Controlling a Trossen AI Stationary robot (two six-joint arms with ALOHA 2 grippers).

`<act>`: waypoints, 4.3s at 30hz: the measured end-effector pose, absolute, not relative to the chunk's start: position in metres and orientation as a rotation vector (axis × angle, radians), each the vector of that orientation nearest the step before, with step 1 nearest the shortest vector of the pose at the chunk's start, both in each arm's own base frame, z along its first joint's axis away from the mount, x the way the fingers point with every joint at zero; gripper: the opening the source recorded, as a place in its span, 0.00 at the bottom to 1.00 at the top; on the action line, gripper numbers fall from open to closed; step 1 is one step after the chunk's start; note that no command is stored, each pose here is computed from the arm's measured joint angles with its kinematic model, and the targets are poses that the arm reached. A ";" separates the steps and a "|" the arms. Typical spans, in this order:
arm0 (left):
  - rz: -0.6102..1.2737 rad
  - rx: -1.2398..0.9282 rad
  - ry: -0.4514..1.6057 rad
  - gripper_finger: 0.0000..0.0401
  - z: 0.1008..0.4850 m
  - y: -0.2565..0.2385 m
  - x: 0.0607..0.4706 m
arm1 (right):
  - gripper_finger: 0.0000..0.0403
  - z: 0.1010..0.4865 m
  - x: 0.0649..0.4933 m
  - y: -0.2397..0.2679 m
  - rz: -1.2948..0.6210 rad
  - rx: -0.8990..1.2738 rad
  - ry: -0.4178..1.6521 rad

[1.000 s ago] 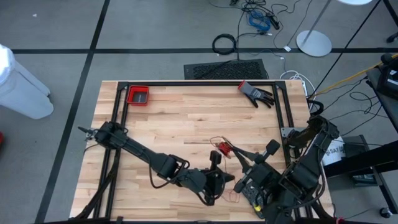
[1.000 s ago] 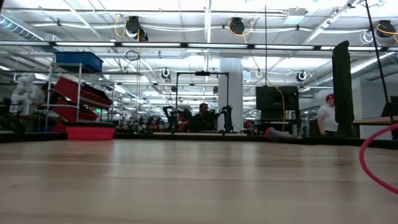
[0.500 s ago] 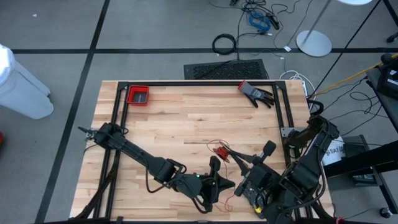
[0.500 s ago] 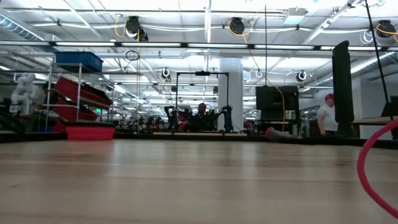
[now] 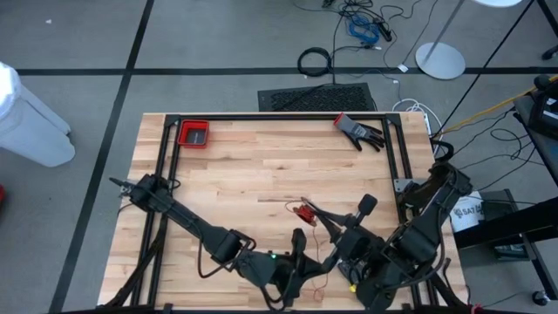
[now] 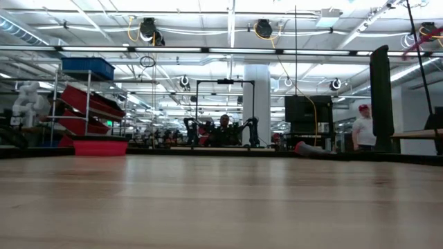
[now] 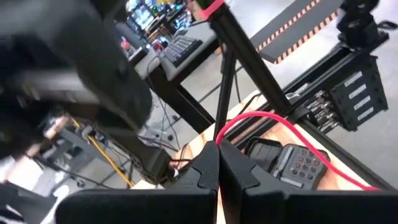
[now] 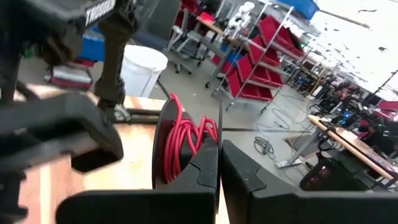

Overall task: Coil cords
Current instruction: Coil the red wire onto the spool

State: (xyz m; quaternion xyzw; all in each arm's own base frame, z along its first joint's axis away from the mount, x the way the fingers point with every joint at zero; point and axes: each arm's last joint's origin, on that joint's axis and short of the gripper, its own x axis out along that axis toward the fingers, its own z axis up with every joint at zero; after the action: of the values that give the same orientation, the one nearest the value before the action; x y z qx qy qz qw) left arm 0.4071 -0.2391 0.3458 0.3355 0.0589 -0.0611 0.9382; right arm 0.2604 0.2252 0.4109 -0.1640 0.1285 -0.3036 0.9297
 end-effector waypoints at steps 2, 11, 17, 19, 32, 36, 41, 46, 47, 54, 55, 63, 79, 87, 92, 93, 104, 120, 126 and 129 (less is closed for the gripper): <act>-0.136 0.726 0.114 0.00 0.346 -0.243 0.405 | 0.00 0.409 0.263 0.223 -0.608 -0.337 0.288; -0.117 0.802 0.105 0.00 0.350 -0.256 0.394 | 0.00 0.406 0.270 0.218 -0.532 -0.295 0.368; -0.133 0.821 0.139 0.00 0.348 -0.255 0.391 | 0.00 0.409 0.265 0.222 -0.536 -0.317 0.344; -0.144 0.818 0.163 0.00 0.346 -0.255 0.390 | 0.00 0.412 0.260 0.224 -0.530 -0.319 0.327; -0.268 0.740 0.224 0.37 0.337 -0.258 0.387 | 0.00 0.430 0.220 0.241 -0.467 -0.296 0.238; -0.171 0.755 0.237 0.47 0.342 -0.258 0.382 | 0.00 0.434 0.210 0.245 -0.447 -0.287 0.220; -0.104 0.752 0.204 0.49 0.363 -0.268 0.358 | 0.00 0.437 0.200 0.248 -0.417 -0.281 0.210; 0.070 0.661 0.143 0.49 0.387 -0.265 0.346 | 0.00 0.439 0.195 0.251 -0.441 -0.290 0.177; 0.118 0.614 0.127 0.49 0.392 -0.263 0.344 | 0.00 0.439 0.194 0.251 -0.447 -0.291 0.170; 0.225 0.410 0.108 0.50 0.396 -0.248 0.353 | 0.00 0.441 0.189 0.253 -0.489 -0.305 0.130; 0.213 0.393 0.107 0.50 0.394 -0.245 0.357 | 0.00 0.441 0.189 0.253 -0.488 -0.305 0.130; 0.260 0.330 0.158 0.50 0.385 -0.224 0.373 | 0.00 0.441 0.190 0.253 -0.486 -0.305 0.132; 0.210 0.263 0.212 0.40 0.377 -0.210 0.382 | 0.00 0.441 0.190 0.253 -0.485 -0.305 0.132; 0.179 0.268 0.224 0.30 0.376 -0.209 0.382 | 0.00 0.440 0.190 0.253 -0.484 -0.303 0.133; 0.151 0.229 0.252 0.29 0.370 -0.205 0.387 | 0.00 0.441 0.190 0.253 -0.483 -0.300 0.132; 0.130 0.223 0.256 0.30 0.368 -0.204 0.390 | 0.00 0.441 0.190 0.253 -0.483 -0.299 0.132; 0.099 0.172 0.287 0.30 0.356 -0.192 0.405 | 0.00 0.441 0.190 0.253 -0.481 -0.302 0.134; 0.085 0.198 0.318 0.29 0.353 -0.195 0.403 | 0.00 0.440 0.190 0.253 -0.481 -0.311 0.136; 0.078 0.233 0.333 0.20 0.352 -0.194 0.402 | 0.00 0.440 0.190 0.253 -0.481 -0.311 0.136; 0.077 0.243 0.334 0.09 0.352 -0.194 0.402 | 0.00 0.440 0.190 0.253 -0.481 -0.311 0.136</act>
State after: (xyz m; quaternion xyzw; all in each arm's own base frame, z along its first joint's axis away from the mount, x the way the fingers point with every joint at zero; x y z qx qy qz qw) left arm 0.4023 -0.1941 0.3519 0.1205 0.1656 0.0382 0.9780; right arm 0.1902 0.2535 0.4403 -0.1534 0.0672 -0.2371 0.9569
